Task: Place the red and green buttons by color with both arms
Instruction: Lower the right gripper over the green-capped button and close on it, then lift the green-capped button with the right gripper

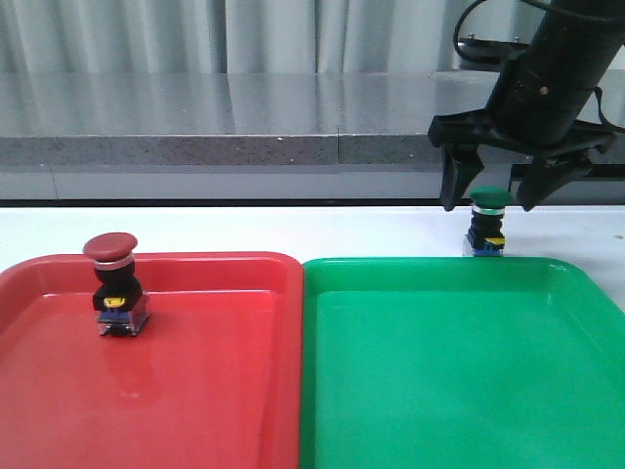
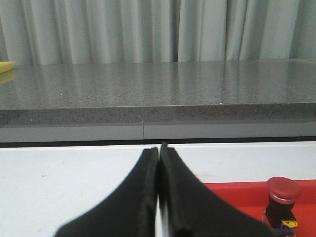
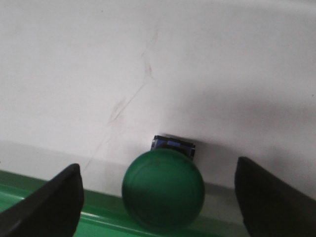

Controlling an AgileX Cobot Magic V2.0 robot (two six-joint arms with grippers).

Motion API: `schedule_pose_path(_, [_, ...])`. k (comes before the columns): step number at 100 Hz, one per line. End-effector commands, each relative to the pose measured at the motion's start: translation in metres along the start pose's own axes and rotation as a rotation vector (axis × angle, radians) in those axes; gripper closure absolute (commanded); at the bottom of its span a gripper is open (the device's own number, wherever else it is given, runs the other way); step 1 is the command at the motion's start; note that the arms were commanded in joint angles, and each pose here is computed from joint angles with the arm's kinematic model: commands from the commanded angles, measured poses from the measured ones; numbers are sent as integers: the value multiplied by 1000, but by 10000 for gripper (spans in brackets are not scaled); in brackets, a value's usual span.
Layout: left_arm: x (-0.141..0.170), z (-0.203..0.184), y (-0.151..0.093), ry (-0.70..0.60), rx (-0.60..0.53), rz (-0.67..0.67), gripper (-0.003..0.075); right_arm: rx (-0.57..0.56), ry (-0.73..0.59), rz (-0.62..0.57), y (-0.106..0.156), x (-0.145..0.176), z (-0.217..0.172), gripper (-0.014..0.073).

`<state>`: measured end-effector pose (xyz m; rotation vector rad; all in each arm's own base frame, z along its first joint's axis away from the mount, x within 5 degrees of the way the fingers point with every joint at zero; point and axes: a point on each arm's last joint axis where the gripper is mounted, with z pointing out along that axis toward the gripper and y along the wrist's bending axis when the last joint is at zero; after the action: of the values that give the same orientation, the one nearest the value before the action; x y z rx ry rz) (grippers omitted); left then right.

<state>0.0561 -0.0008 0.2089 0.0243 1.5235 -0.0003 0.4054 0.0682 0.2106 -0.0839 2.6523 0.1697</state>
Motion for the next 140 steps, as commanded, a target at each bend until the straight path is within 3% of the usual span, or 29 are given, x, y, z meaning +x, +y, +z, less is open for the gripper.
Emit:
schedule_pose_path(1, [6, -1, 0, -61, 2, -20, 739, -11, -110, -16, 4, -16, -22, -16])
schedule_pose_path(11, [6, -1, 0, -61, 2, -20, 739, -10, -98, -15, 4, -15, -17, 56])
schedule_pose_path(28, [6, -1, 0, -61, 2, -20, 739, -10, -89, -15, 4, -15, -16, 277])
schedule_pose_path(36, [6, -1, 0, -61, 2, -20, 740, -10, -96, -15, 4, -15, -16, 333])
schedule_pose_path(65, [6, -1, 0, -61, 2, -20, 739, -1, -100, -35, 5, -24, -29, 335])
schedule_pose_path(91, [6, -1, 0, -61, 2, -20, 739, -12, -166, -44, 10, -32, -77, 336])
schedule_pose_path(117, [6, -1, 0, -61, 2, -20, 739, -20, -161, -45, 13, -17, -120, 336])
schedule_pose_path(140, [6, -1, 0, -61, 2, -20, 739, -31, -172, 18, 13, 20, -144, 336])
